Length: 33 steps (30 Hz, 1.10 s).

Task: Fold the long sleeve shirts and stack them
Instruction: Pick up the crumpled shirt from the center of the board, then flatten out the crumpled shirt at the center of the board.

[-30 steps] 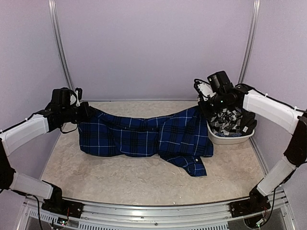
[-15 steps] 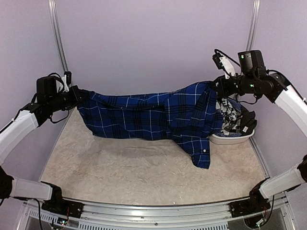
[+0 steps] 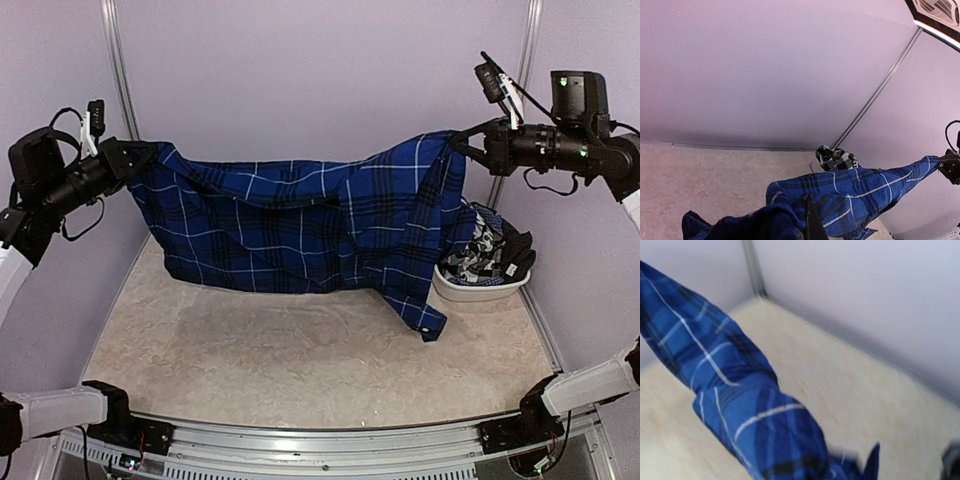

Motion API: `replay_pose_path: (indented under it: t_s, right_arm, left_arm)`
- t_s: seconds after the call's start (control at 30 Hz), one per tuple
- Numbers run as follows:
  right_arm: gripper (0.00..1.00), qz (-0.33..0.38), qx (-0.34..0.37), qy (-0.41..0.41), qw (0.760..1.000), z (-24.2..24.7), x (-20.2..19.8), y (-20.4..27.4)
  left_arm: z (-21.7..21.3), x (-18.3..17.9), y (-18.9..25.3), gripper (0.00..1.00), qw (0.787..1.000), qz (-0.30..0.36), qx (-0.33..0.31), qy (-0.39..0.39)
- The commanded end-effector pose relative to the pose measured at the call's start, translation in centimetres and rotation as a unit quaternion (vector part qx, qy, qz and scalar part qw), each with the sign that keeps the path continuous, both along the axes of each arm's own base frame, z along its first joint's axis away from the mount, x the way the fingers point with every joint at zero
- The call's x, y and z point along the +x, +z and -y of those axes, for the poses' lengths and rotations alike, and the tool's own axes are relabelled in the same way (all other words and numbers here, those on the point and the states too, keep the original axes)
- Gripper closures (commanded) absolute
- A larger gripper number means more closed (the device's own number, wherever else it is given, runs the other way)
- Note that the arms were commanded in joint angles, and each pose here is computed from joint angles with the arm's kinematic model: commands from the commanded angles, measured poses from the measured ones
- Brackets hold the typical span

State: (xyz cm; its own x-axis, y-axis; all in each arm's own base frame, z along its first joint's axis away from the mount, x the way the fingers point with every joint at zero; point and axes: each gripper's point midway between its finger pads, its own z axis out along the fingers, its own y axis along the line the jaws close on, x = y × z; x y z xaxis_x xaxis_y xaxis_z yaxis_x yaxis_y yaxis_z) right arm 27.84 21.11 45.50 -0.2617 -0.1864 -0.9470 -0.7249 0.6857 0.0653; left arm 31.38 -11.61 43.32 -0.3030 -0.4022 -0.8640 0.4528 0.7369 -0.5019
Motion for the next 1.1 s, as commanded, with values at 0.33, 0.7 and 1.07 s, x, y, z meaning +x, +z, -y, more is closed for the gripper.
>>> replay_pose_path:
  t_s: [0.33, 0.7, 1.07]
  right_arm:
    - [1.0, 0.063, 0.145, 0.131, 0.979, 2.7, -14.4, 13.0]
    - [1.0, 0.052, 0.192, 0.182, 0.963, 4.0, -20.2, 15.1]
    - [1.0, 0.04, 0.202, 0.147, 0.967, 4.3, -18.8, 15.6]
  left_arm:
    - [-1.2, -13.8, 13.3, 1.0, 0.987, 0.157, -0.022, -0.022]
    - [-1.9, -20.4, 14.3, 1.0, 0.982, 0.185, -0.025, -0.025]
    - [-2.2, -18.4, 13.9, 1.0, 0.986, 0.164, -0.022, -0.01]
